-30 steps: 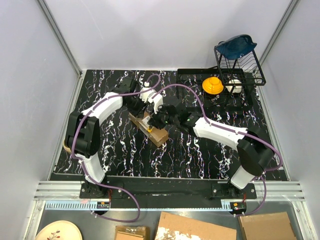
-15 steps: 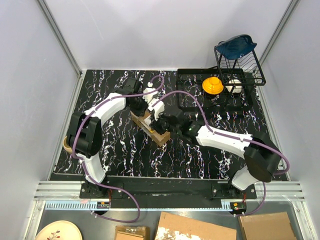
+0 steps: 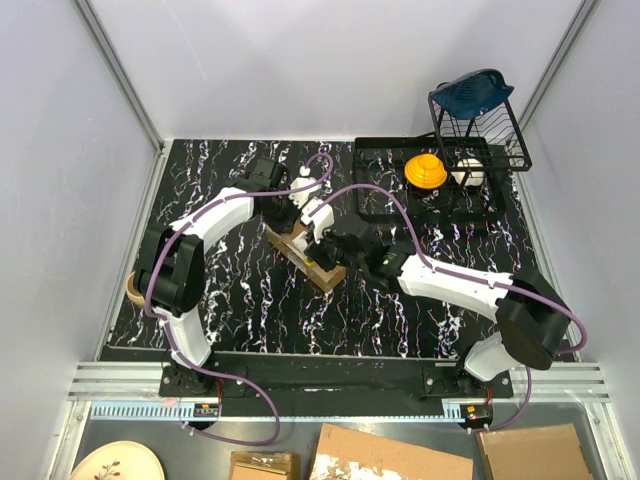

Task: Unpack the express box
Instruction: Cut the express box at the center of the board.

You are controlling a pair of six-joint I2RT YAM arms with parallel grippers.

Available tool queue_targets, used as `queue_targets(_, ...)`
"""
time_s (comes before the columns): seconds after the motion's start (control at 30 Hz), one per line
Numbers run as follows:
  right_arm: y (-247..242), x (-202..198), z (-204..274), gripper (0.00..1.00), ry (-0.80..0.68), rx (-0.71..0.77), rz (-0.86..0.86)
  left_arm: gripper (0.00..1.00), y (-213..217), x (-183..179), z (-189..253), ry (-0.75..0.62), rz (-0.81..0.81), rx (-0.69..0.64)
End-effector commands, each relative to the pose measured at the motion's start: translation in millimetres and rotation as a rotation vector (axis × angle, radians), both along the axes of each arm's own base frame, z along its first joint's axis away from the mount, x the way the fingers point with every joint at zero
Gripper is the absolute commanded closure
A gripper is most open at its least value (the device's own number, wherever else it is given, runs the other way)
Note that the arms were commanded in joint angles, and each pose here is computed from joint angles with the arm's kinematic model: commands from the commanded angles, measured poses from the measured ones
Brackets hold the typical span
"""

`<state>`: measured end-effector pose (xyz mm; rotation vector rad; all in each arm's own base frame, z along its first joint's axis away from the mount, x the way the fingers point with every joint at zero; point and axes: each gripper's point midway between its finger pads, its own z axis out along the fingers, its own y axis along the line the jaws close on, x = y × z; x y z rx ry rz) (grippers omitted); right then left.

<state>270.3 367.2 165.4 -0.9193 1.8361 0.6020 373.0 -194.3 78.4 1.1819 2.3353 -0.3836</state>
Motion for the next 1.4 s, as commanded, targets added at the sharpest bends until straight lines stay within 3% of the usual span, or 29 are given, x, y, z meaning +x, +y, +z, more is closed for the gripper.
queue_targets(0.0,-7,-35,-26,1.0,0.111,-0.066,0.085,0.84,21,-33,-69,0.158,-0.036,0.135)
queue_targets(0.3,-31,-49,-16,1.0,0.136,-0.05,0.07,0.89,35,-34,-81,0.154,-0.059,0.197)
queue_targets(0.9,-48,-55,-19,1.0,0.221,-0.017,0.069,0.87,45,-28,-67,0.183,-0.031,0.154)
queue_targets(1.0,-42,-49,-21,1.0,0.231,-0.019,0.075,0.77,39,-27,-41,0.171,-0.033,0.068)
queue_targets(1.03,-39,-47,-21,1.0,0.232,-0.015,0.079,0.66,36,-26,-31,0.165,-0.036,0.038)
queue_targets(1.1,-33,-44,-27,1.0,0.24,-0.011,0.083,0.55,31,-33,-6,0.175,-0.061,-0.064)
queue_targets(1.13,-32,-42,-27,1.0,0.243,-0.005,0.077,0.44,30,-37,6,0.189,-0.07,-0.099)
queue_targets(1.2,-30,-38,-32,1.0,0.243,-0.003,0.07,0.32,25,-40,29,0.184,-0.102,-0.189)
queue_targets(1.27,-28,-34,-34,1.0,0.244,-0.003,0.059,0.14,21,-46,43,0.167,-0.15,-0.226)
queue_targets(1.37,-27,-29,-32,1.0,0.239,0.002,0.045,0.11,9,-62,54,0.143,-0.252,-0.299)
